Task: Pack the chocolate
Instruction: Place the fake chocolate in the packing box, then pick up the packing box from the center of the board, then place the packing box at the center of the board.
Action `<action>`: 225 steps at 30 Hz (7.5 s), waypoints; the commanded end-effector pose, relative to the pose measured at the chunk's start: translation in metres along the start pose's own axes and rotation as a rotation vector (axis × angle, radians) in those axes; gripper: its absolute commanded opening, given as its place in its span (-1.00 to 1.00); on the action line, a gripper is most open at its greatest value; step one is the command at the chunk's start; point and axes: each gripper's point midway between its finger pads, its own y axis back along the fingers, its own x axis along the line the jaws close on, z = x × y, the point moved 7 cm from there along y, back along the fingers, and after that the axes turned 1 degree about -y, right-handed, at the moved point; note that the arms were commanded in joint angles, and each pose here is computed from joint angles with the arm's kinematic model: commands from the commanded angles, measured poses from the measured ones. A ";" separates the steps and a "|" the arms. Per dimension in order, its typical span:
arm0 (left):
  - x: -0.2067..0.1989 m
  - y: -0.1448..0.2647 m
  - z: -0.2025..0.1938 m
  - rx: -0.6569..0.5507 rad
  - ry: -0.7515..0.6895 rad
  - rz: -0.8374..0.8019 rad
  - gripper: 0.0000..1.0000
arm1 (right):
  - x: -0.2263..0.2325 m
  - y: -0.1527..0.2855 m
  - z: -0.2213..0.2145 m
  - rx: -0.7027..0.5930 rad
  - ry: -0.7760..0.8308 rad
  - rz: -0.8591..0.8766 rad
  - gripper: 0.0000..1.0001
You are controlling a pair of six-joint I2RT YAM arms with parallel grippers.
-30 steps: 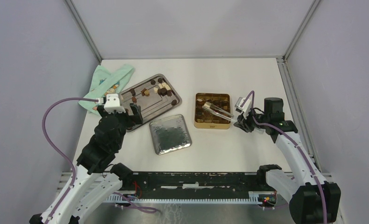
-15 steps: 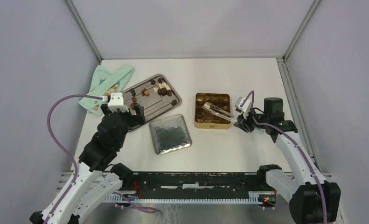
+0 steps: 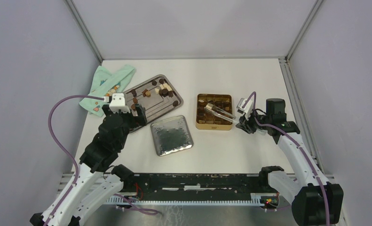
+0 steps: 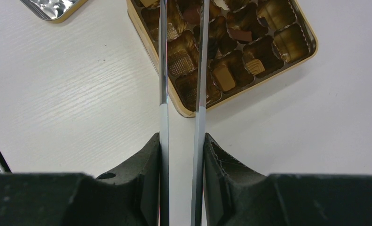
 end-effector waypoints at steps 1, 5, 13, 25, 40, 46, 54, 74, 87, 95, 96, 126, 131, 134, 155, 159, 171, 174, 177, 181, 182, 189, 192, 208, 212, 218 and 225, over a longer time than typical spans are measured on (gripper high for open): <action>0.000 -0.002 0.005 -0.024 -0.027 -0.010 0.99 | -0.006 0.002 0.007 -0.020 0.036 -0.019 -0.72; 0.000 -0.002 0.005 -0.023 -0.028 -0.009 0.99 | -0.006 0.001 0.006 -0.015 0.036 -0.020 -0.72; -0.001 -0.002 0.005 -0.022 -0.028 -0.014 0.99 | -0.006 0.001 0.004 -0.005 0.035 -0.020 -0.72; -0.002 -0.003 0.004 -0.016 -0.032 -0.019 0.99 | -0.006 -0.001 0.002 0.004 0.031 -0.011 -0.72; -0.004 -0.004 0.004 -0.010 -0.034 -0.030 0.99 | -0.001 -0.001 -0.018 0.106 0.065 0.002 -0.71; -0.003 -0.004 0.004 -0.012 -0.036 -0.029 0.99 | 0.001 -0.004 -0.021 0.127 0.048 0.042 -0.68; -0.004 -0.004 0.004 -0.011 -0.034 -0.030 0.99 | 0.003 -0.003 -0.021 0.120 0.054 0.051 -0.48; -0.004 -0.003 0.004 -0.014 -0.033 -0.035 0.99 | 0.001 -0.001 -0.006 0.061 0.065 0.036 -0.16; -0.008 -0.003 0.004 -0.012 -0.028 -0.076 0.99 | -0.012 0.007 0.025 -0.032 0.091 -0.026 -0.20; -0.082 -0.014 0.002 0.194 0.243 -0.485 0.94 | -0.035 0.010 0.039 -0.057 0.014 -0.151 -0.21; -0.093 -0.020 -0.003 0.258 0.310 -0.508 0.88 | -0.036 0.011 0.039 -0.069 0.004 -0.167 -0.21; -0.235 -0.219 -0.119 0.647 0.135 -0.252 -0.26 | -0.043 0.027 0.016 -0.093 -0.141 -0.275 -0.21; -0.239 -0.223 -0.129 0.680 0.107 -0.248 -0.33 | -0.044 0.028 0.016 -0.093 -0.139 -0.283 -0.21; -0.241 -0.224 -0.133 0.687 0.094 -0.250 -0.52 | -0.044 0.029 0.016 -0.091 -0.139 -0.287 -0.21; -0.249 -0.171 -0.032 0.119 0.123 -0.252 -0.96 | -0.062 0.069 0.093 -0.261 -0.047 -0.365 -0.21; -0.251 -0.153 -0.022 0.004 0.130 -0.262 -0.97 | -0.064 0.076 0.105 -0.296 -0.044 -0.349 -0.21; -0.255 -0.122 -0.031 -0.180 0.119 -0.283 -0.96 | -0.065 0.083 0.105 -0.317 -0.056 -0.337 -0.21; -0.254 -0.120 -0.034 -0.187 0.121 -0.282 -0.96 | -0.064 0.083 0.104 -0.318 -0.059 -0.329 -0.21; -0.256 -0.120 -0.035 -0.184 0.127 -0.287 -0.96 | -0.064 0.082 0.103 -0.318 -0.059 -0.325 -0.21; -0.262 -0.125 -0.041 -0.131 0.144 -0.274 -0.96 | -0.065 0.081 0.101 -0.314 -0.064 -0.324 -0.21; -0.264 -0.130 -0.044 -0.094 0.143 -0.269 -0.96 | -0.065 0.081 0.101 -0.313 -0.066 -0.322 -0.21; -0.275 -0.182 -0.079 0.254 0.231 -0.275 -0.96 | -0.067 0.080 0.096 -0.304 -0.083 -0.323 -0.21; -0.271 -0.193 -0.095 0.334 0.245 -0.257 -0.96 | -0.067 0.079 0.094 -0.301 -0.092 -0.317 -0.21; -0.274 -0.204 -0.103 0.403 0.160 -0.218 -0.96 | -0.066 0.076 0.088 -0.297 -0.104 -0.291 -0.20; -0.274 -0.219 -0.126 0.485 0.192 -0.225 -0.76 | -0.064 0.076 0.086 -0.284 -0.097 -0.287 -0.20; -0.270 -0.223 -0.116 0.482 0.214 -0.249 -0.29 | -0.063 0.074 0.082 -0.268 -0.101 -0.279 -0.20; -0.233 -0.175 -0.034 0.276 0.231 -0.273 0.27 | -0.055 0.067 0.076 -0.229 -0.075 -0.165 -0.20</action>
